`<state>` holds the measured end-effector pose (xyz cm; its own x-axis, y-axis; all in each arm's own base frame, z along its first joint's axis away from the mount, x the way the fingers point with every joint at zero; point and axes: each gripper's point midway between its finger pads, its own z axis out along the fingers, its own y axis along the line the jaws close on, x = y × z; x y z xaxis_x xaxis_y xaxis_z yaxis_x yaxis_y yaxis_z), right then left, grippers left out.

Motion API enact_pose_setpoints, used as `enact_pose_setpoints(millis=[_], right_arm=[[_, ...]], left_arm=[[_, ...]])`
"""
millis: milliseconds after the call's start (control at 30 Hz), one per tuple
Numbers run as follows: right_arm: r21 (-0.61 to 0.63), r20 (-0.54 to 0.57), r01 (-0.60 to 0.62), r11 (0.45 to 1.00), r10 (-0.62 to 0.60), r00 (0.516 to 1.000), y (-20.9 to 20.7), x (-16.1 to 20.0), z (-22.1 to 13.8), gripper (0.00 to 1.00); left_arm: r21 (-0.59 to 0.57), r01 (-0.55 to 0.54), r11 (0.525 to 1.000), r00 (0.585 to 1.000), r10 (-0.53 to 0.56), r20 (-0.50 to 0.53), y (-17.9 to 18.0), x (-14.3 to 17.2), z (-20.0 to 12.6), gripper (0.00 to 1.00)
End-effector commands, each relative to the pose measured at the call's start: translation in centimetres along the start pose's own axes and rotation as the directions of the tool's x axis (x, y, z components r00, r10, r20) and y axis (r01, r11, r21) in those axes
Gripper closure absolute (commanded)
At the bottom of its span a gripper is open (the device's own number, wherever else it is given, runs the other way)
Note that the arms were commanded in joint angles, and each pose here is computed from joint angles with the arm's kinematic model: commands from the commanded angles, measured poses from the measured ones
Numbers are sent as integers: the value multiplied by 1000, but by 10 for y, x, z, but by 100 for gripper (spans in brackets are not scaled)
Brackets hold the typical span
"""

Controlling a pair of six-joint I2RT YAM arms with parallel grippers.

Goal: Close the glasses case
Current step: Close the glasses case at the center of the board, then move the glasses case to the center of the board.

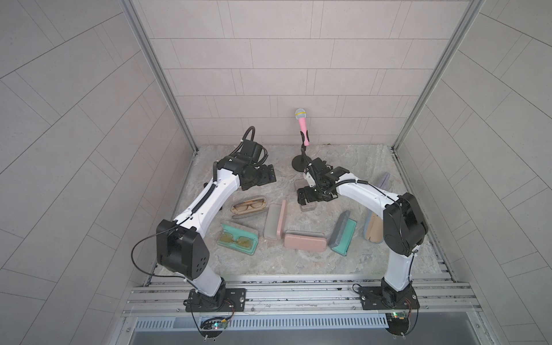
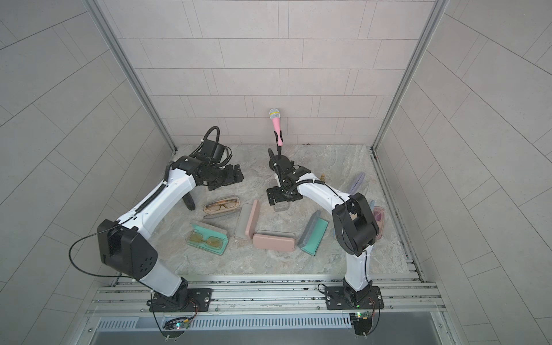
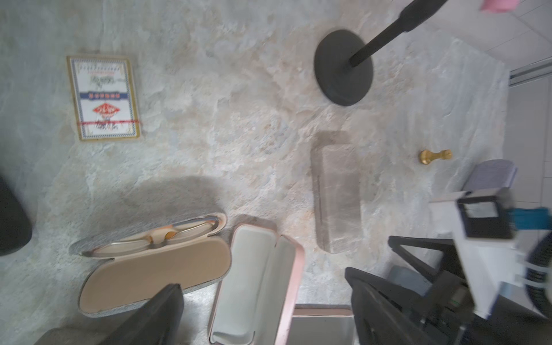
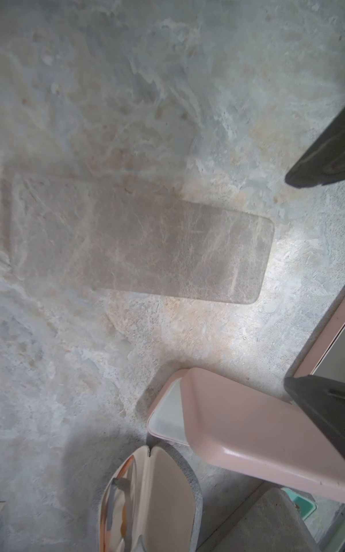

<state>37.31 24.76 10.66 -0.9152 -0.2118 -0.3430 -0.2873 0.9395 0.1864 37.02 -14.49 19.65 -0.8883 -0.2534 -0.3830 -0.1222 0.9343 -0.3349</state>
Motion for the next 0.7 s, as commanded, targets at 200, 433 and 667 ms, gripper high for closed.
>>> enact_pose_setpoints(millis=[200, 433, 667], right_arm=[[198, -108, 40, 979, -18, 994, -16, 7, 35, 0], [235, -118, 32, 972, -4, 993, -20, -1, 54, 0], [248, -133, 26, 968, 8, 991, -26, -4, 69, 9]], left_arm=[[25, 81, 996, 996, -82, 35, 44, 6, -14, 2], [35, 94, 995, 995, -95, 15, 52, 10, -13, 2], [45, 101, 994, 995, -101, -13, 52, 11, -5, 2]])
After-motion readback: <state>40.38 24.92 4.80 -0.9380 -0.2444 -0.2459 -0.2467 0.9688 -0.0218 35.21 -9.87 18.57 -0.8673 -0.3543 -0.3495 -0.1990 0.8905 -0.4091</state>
